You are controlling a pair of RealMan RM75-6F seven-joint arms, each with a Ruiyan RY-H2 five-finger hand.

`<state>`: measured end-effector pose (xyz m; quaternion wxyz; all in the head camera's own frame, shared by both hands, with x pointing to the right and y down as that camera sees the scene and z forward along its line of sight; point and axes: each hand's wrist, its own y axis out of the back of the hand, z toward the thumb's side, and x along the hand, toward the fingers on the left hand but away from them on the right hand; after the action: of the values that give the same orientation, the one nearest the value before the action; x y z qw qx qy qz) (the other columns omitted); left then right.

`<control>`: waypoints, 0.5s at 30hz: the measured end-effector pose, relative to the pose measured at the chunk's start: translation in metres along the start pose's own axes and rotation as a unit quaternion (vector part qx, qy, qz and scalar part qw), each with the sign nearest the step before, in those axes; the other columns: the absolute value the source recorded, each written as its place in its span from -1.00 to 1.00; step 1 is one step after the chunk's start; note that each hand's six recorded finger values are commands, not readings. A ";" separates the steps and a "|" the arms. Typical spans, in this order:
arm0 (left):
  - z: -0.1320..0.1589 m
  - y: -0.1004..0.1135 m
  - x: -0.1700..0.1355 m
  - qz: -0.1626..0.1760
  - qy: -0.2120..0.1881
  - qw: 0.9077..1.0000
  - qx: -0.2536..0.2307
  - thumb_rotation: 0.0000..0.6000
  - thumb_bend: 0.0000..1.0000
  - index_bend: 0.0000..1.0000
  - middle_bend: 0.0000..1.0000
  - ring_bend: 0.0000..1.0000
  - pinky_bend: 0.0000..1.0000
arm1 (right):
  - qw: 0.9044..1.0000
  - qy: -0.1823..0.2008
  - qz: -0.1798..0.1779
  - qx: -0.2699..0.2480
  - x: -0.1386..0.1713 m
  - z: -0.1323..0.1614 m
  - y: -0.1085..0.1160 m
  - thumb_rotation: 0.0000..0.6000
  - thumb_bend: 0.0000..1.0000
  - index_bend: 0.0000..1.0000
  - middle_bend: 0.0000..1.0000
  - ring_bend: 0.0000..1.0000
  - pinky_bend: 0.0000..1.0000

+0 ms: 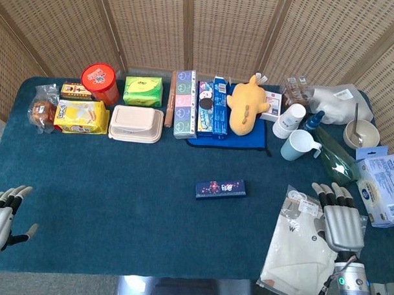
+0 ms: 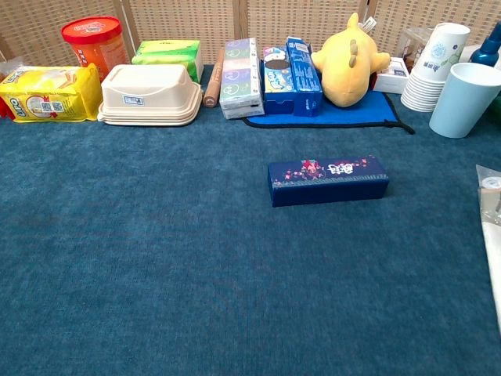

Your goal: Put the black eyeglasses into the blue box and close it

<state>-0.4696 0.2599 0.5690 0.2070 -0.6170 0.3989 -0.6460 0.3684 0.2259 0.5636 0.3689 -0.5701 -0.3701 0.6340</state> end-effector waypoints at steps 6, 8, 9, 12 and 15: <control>0.003 0.006 -0.010 0.012 0.004 1.000 0.017 0.95 -0.44 -0.74 -0.79 -0.89 -1.00 | 0.999 -0.036 -0.004 -0.014 0.027 -0.028 -0.005 1.00 -0.39 -0.61 -0.57 -0.76 -0.73; 0.006 0.010 -0.012 0.024 -0.004 0.999 0.027 0.96 -0.44 -0.74 -0.79 -0.89 -1.00 | 0.999 -0.045 -0.004 -0.020 0.036 -0.037 -0.007 1.00 -0.39 -0.61 -0.57 -0.76 -0.73; 0.009 0.013 -0.015 0.033 -0.011 0.999 0.032 0.95 -0.44 -0.75 -0.79 -0.89 -1.00 | 0.998 -0.050 -0.005 -0.023 0.042 -0.042 -0.009 1.00 -0.39 -0.60 -0.57 -0.76 -0.73; 0.016 0.020 -0.021 0.054 -0.027 0.998 0.036 0.98 -0.44 -0.75 -0.79 -0.89 -1.00 | 0.998 -0.056 -0.012 -0.028 0.054 -0.052 -0.011 1.00 -0.39 -0.57 -0.57 -0.76 -0.74; 0.021 0.025 -0.029 0.069 -0.039 0.996 0.035 0.97 -0.44 -0.75 -0.79 -0.89 -1.00 | 0.998 -0.057 -0.021 -0.034 0.061 -0.057 -0.012 1.00 -0.39 -0.57 -0.57 -0.76 -0.74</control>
<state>-0.4504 0.2618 0.5299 0.2879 -0.6051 0.4097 -0.6190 0.4210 0.2882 0.5421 0.3413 -0.5375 -0.4238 0.6442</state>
